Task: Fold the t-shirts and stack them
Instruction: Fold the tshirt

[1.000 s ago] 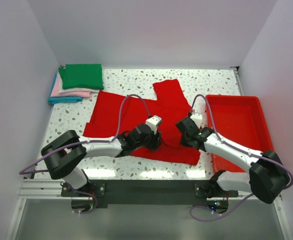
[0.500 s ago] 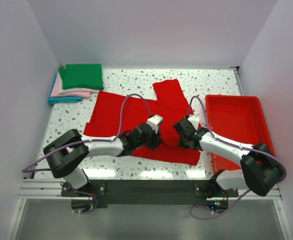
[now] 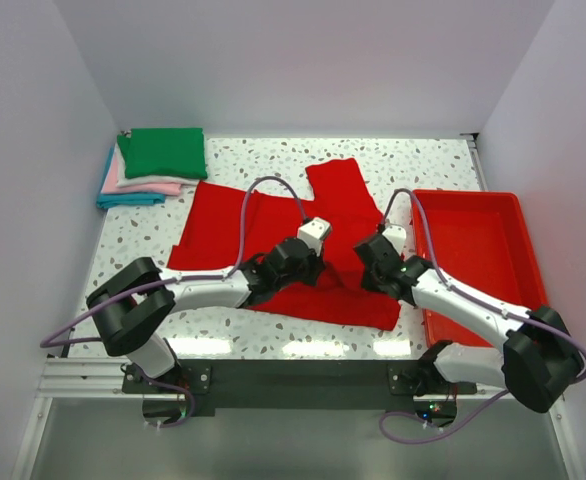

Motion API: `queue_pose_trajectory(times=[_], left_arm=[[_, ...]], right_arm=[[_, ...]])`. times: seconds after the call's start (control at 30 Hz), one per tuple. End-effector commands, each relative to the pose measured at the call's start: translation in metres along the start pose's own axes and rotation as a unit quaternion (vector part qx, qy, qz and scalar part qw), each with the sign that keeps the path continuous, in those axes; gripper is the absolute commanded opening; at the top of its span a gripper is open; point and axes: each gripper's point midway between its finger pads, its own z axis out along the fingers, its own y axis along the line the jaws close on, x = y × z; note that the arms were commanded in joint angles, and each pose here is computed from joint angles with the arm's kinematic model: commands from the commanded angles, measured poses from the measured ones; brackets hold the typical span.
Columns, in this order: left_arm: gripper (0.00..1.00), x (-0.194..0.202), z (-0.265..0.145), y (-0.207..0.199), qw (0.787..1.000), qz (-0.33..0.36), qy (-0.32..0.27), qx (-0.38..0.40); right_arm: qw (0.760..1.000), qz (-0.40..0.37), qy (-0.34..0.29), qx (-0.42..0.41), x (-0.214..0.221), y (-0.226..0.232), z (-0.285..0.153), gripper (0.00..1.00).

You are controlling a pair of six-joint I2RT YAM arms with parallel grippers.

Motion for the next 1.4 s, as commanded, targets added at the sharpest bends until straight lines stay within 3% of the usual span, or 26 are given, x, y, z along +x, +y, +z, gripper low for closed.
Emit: queue_pose_trajectory(times=[0.0, 0.23, 0.83, 1.13, 1.37], left_arm=[[0.11, -0.051, 0.005, -0.002, 0.997, 0.02, -0.068, -0.015], [0.11, -0.07, 0.02, 0.024, 0.996, 0.018, -0.081, -0.044], [0.11, -0.067, 0.077, 0.072, 0.996, -0.022, -0.066, -0.058], [0.11, -0.056, 0.078, 0.103, 0.99, -0.06, -0.049, -0.117], [0.12, -0.05, 0.078, 0.107, 0.991, -0.067, -0.044, -0.111]], right_arm=[[0.999, 0.009, -0.041, -0.006, -0.029, 0.004, -0.016, 0.27], [0.999, 0.007, -0.051, -0.008, -0.042, 0.006, -0.02, 0.39], [0.998, -0.039, -0.043, -0.036, -0.052, 0.033, 0.006, 0.37], [0.998, -0.05, -0.002, -0.025, -0.015, 0.022, 0.028, 0.36], [0.999, -0.03, -0.008, -0.028, -0.003, 0.009, 0.023, 0.37]])
